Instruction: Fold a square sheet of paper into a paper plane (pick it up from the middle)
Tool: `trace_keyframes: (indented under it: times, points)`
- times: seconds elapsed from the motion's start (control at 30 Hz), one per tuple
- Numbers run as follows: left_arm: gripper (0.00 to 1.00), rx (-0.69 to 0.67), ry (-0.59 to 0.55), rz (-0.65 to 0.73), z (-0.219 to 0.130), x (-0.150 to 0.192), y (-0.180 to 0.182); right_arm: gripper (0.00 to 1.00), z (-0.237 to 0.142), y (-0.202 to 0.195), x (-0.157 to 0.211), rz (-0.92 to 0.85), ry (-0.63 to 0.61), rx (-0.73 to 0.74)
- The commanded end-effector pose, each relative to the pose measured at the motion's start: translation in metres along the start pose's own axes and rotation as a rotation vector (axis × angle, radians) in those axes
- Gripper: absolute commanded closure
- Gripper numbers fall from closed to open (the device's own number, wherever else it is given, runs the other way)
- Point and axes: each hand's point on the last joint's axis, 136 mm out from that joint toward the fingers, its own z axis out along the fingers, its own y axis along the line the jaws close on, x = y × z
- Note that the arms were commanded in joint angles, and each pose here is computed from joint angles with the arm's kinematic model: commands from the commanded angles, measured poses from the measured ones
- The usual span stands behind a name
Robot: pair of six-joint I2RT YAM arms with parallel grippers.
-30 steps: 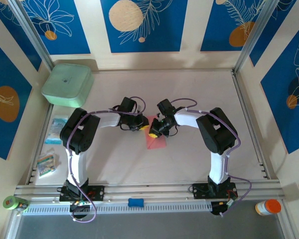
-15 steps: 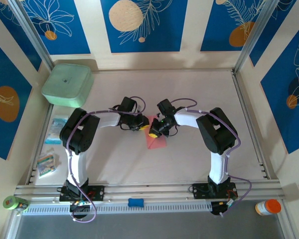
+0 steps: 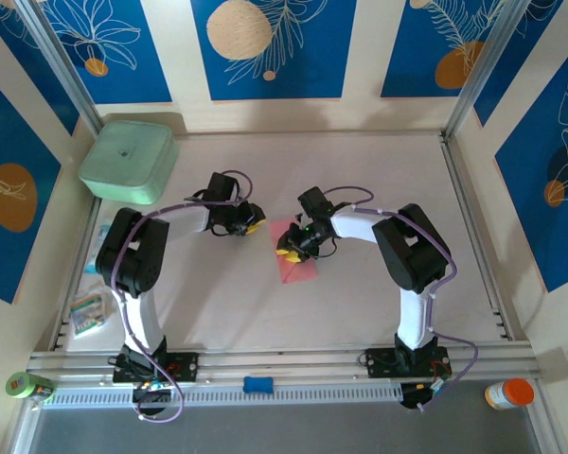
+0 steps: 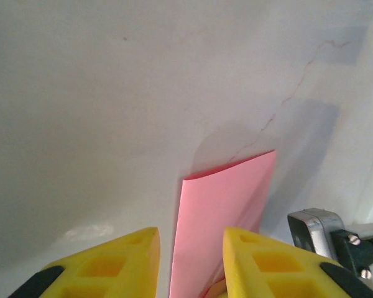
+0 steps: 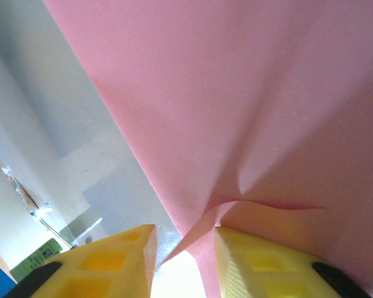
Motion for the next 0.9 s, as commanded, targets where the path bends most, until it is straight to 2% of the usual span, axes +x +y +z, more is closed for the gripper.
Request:
trace_keyframes:
  times: [0.0, 0.17, 0.33, 0.7, 0.87]
  points:
    - [0.66, 0.011, -0.044, -0.019, -0.015, -0.003, -0.002, 0.63, 0.006, -0.020, -0.001, 0.048, 0.010, 0.056]
    - [0.65, 0.031, -0.048, -0.031, -0.023, 0.005, 0.001, 0.57, 0.005, -0.020, -0.002, 0.046, 0.007, 0.046]
    - [0.68, 0.091, -0.009, -0.036, -0.022, 0.022, -0.003, 0.58, 0.005, -0.026, -0.003, 0.050, 0.004, 0.058]
    - [0.82, 0.067, 0.123, 0.030, -0.002, 0.080, -0.013, 0.91, 0.006, -0.041, -0.001, 0.060, 0.003, 0.125]
    - [0.87, 0.049, 0.156, 0.052, 0.009, 0.093, -0.015, 0.98, 0.007, -0.047, 0.001, 0.071, 0.011, 0.146]
